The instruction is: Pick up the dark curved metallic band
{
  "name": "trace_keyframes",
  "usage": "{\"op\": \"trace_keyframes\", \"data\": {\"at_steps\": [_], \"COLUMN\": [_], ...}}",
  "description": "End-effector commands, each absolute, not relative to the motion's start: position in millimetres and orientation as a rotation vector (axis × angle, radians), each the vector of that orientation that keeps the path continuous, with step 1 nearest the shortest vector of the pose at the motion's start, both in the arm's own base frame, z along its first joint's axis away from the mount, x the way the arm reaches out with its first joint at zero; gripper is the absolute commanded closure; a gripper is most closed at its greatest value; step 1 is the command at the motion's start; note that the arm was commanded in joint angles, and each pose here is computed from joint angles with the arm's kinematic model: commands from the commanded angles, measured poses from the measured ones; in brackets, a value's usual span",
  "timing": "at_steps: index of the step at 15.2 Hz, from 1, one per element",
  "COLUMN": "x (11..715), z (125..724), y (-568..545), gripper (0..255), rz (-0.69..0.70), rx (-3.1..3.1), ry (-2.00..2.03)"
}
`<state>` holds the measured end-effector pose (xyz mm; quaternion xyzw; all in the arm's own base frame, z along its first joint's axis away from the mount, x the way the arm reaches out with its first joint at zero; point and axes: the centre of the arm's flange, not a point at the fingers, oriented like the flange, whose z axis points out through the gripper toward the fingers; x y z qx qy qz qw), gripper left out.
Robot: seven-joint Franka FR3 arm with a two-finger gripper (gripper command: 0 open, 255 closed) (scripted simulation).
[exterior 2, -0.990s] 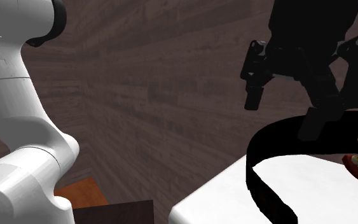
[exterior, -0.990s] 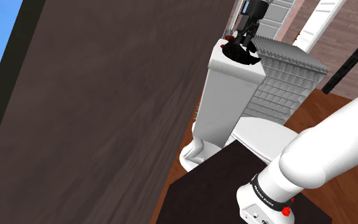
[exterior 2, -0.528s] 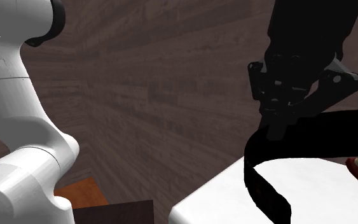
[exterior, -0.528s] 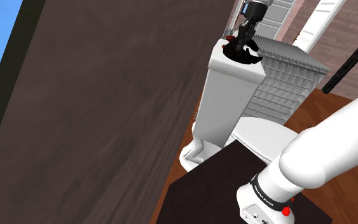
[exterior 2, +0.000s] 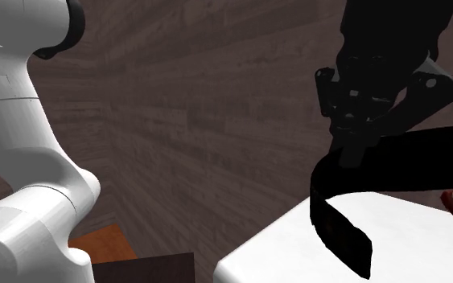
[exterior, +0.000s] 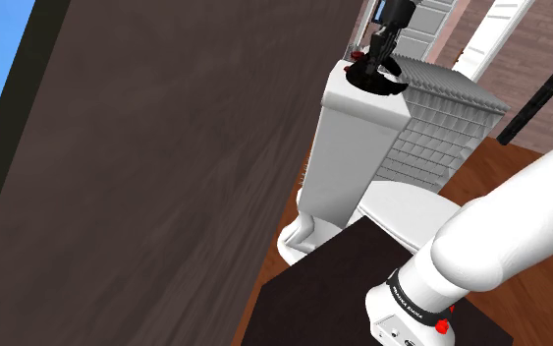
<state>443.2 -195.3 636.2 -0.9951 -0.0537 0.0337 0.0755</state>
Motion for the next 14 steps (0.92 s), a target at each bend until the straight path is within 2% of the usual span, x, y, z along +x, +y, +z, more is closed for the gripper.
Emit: {"op": "trace_keyframes", "data": {"at_steps": [1, 14], "x": [442, 442], "z": [646, 704], "y": [-195, -195], "gripper": [255, 255], "rz": [0.101, 0.101], "rx": [-2.984, -2.984], "ry": [-0.161, -0.161]}}
